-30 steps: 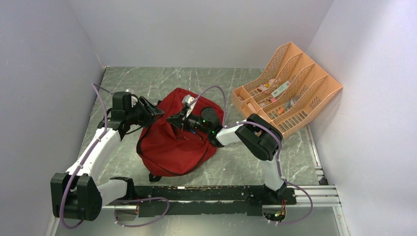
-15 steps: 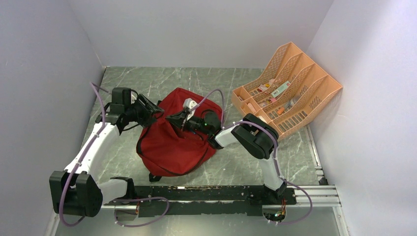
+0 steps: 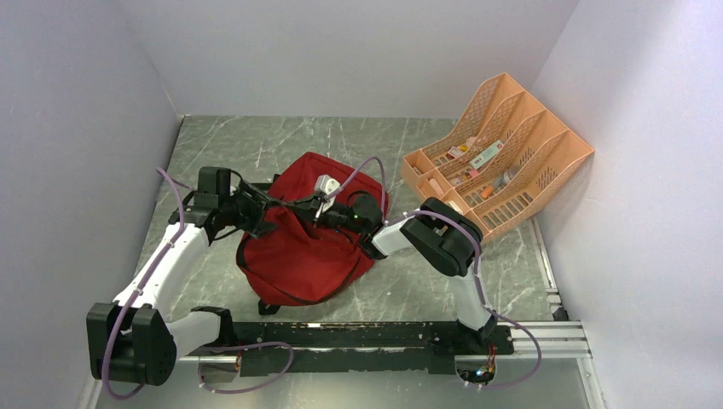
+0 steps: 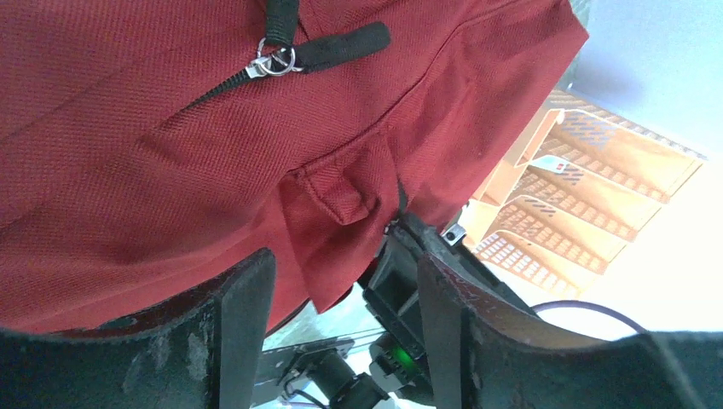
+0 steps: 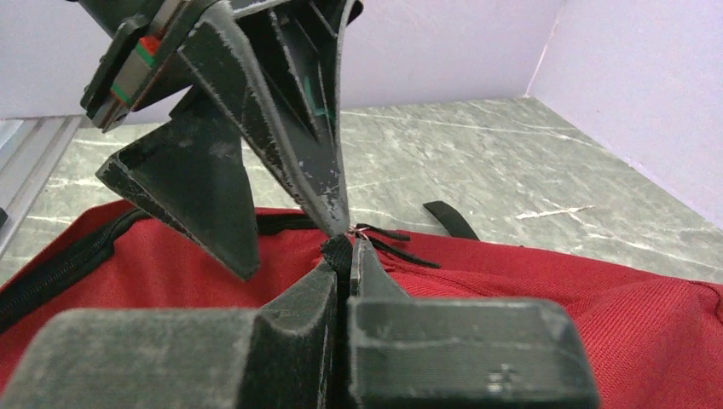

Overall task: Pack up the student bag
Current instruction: Zip the student bag at the center of the board.

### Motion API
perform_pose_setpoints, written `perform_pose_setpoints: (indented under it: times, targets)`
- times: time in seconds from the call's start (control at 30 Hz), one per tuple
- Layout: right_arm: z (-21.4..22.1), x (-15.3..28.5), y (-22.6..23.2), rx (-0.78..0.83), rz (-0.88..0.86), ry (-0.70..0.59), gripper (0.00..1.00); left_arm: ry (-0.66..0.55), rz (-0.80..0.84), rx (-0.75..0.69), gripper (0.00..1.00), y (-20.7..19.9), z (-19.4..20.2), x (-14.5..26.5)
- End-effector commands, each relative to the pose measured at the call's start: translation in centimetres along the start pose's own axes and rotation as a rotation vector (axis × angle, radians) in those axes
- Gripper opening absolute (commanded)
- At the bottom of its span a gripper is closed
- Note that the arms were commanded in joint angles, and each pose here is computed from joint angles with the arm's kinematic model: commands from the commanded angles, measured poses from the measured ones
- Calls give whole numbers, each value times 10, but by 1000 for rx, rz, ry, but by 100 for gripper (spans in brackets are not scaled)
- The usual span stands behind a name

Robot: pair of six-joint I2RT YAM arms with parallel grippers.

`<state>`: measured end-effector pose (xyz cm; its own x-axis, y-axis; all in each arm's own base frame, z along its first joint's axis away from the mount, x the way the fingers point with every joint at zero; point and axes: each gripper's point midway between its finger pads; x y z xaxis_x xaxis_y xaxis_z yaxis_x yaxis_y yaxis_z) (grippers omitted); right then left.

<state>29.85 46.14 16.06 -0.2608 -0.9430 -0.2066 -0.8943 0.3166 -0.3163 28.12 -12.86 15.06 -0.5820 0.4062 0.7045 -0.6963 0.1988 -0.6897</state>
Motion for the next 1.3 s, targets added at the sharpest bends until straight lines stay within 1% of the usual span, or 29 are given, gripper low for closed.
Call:
perform_pose_setpoints:
  times: [0.0, 0.2, 0.3, 0.4, 0.57, 0.67, 0.7, 0.83, 0.87, 1.03, 1.27]
  targets:
    - [-21, -3, 6, 85, -21, -78, 0, 59, 37, 45, 66, -9, 11, -8]
    - [-23, -2, 11, 93, -38, -85, 0, 80, 22, 43, 65, -11, 16, -21]
    - [-25, -1, 12, 94, -45, -91, 0, 79, 19, 47, 62, -10, 15, -27]
    - [-26, -1, 13, 94, -52, -94, 0, 83, 12, 46, 54, -7, 14, -32]
    - [-25, -1, 14, 92, -55, -90, 0, 57, 5, 30, 34, -6, 10, -31]
    - [-25, 0, 14, 84, -57, -83, 0, 19, -14, 16, 23, -4, 4, -29]
    - [-25, 0, 15, 81, -59, -80, 0, 8, -19, 10, 21, -3, 2, -28]
    - [-32, 0, 15, 74, -70, -83, 0, -11, -43, 7, 8, 3, -6, -28]
    - [-35, 0, 15, 74, -72, -85, 0, -14, -48, 6, 6, 4, -10, -28]
    - [-39, 1, 18, 73, -95, -77, 0, -39, -71, 12, 5, 10, -25, -30]
    - [-30, 13, 29, 65, -139, -27, 0, -75, -68, 26, 5, 6, -45, -26]
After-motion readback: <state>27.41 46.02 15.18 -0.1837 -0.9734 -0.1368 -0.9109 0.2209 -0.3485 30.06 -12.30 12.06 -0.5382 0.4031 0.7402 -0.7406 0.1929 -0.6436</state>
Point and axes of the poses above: each gripper's point midway between its finger pads, its own x axis back along the fingers, its own y axis along the line the jaws close on, z = x × y, and after that the axes turned 14 degrees about x, right-handed
